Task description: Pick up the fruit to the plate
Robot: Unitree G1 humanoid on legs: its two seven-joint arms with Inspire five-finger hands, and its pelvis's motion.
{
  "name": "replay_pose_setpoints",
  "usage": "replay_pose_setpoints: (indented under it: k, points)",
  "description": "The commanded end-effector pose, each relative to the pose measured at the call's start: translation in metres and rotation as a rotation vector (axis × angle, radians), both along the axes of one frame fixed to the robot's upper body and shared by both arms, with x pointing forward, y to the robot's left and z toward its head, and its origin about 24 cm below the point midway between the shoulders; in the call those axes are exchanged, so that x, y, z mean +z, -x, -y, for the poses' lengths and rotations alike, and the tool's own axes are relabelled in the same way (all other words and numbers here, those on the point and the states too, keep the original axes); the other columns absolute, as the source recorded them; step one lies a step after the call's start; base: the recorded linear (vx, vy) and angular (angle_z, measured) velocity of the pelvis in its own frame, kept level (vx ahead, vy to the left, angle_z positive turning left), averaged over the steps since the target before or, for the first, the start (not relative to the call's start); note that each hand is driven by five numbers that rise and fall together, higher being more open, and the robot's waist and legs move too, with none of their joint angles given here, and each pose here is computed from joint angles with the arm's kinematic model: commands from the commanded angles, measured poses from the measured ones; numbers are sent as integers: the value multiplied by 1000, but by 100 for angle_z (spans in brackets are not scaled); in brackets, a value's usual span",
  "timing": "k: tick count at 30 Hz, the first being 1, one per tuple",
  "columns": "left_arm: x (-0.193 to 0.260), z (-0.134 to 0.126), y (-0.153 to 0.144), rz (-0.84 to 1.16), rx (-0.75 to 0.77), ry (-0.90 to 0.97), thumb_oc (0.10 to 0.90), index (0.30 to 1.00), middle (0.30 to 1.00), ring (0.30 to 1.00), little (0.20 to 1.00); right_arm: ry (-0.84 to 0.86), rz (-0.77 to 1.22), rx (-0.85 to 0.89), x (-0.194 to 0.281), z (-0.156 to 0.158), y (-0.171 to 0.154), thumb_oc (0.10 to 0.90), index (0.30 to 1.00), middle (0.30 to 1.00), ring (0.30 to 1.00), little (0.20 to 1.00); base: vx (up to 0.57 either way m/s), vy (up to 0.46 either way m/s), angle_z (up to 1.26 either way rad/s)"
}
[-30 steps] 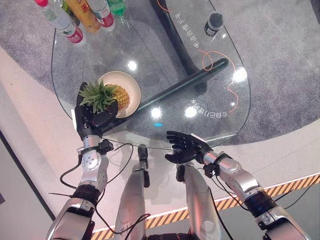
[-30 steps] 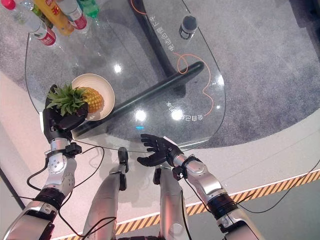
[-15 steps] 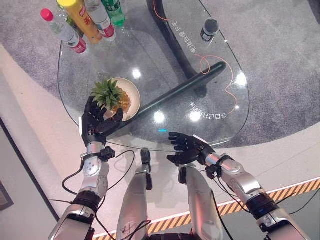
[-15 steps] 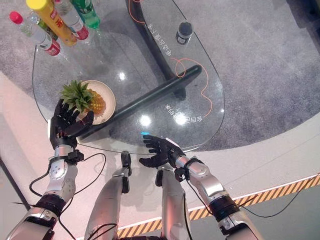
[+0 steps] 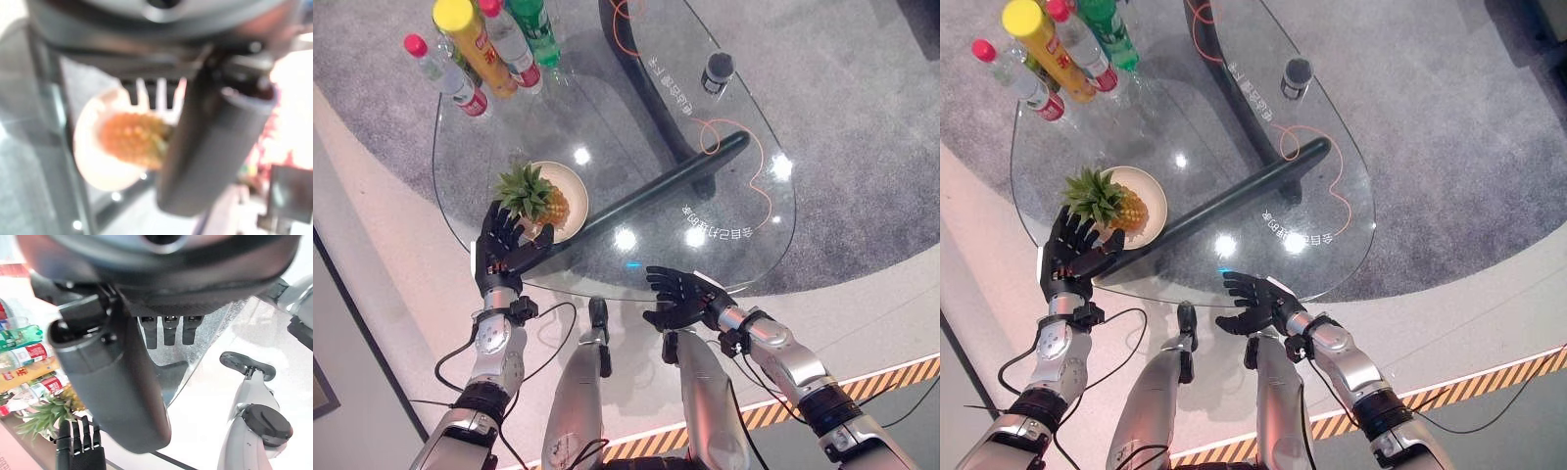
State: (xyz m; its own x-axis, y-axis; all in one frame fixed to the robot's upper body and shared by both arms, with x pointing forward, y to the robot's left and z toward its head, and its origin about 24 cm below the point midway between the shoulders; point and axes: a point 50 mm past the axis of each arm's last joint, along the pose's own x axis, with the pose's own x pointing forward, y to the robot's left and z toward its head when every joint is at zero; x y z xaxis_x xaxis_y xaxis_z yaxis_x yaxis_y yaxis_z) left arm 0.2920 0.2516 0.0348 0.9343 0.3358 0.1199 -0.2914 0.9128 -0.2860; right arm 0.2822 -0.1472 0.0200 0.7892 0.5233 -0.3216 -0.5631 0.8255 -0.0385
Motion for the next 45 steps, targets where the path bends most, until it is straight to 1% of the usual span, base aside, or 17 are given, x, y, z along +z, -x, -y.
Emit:
replay_pose_setpoints:
  k: [1,8,12,19,22,24,26,29,30,33,35,39,43,45]
  points:
    - [8,-3,8,88,48,47,800,900,900,900,900,-31,75,61,8,1,11,800,900,900,900,900,0,0,0]
    - [-21,-3,27,-19,100,101,800,900,900,900,900,-63,11,45,-8,2,21,800,900,900,900,900,9,-29,5]
    - [-40,-8,40,-88,142,174,800,900,900,900,900,-70,-39,-1,-21,7,28,800,900,900,900,900,7,-39,8]
    - [-73,-9,66,-237,173,259,800,900,900,900,900,-69,-169,-104,-50,16,45,800,900,900,900,900,34,-26,10]
    - [-99,-8,88,-384,205,286,800,900,900,900,900,14,-249,-189,-75,26,58,800,900,900,900,900,59,-28,2]
    - [-107,-7,95,-432,202,290,800,900,900,900,900,27,-272,-218,-81,29,61,800,900,900,900,900,61,-13,1]
    - [-123,-4,108,-532,202,305,800,900,900,900,900,45,-316,-294,-93,40,68,800,900,900,900,900,80,-9,4]
    - [-138,0,121,-641,208,349,800,900,900,900,900,94,-331,-398,-103,51,74,800,900,900,900,900,66,4,14]
    - [-149,6,130,-726,204,378,800,900,900,900,900,117,-339,-458,-109,56,77,800,900,900,900,900,68,15,10]
    - [-168,13,149,-878,189,419,800,900,900,900,900,143,-388,-545,-121,62,88,800,900,900,900,900,82,23,1]
    - [-176,16,160,-948,176,433,800,900,900,900,900,164,-428,-570,-129,67,96,800,900,900,900,900,76,33,-2]
    - [-187,19,179,-1066,109,415,800,900,900,900,900,199,-571,-617,-151,74,125,800,900,900,900,900,85,36,-2]
    - [-194,22,193,-1148,107,445,800,900,900,900,900,237,-672,-641,-165,76,145,800,900,900,900,900,56,26,-1]
    - [-196,20,198,-1214,108,381,800,900,900,900,900,259,-719,-658,-170,78,155,800,900,900,900,900,56,22,-1]
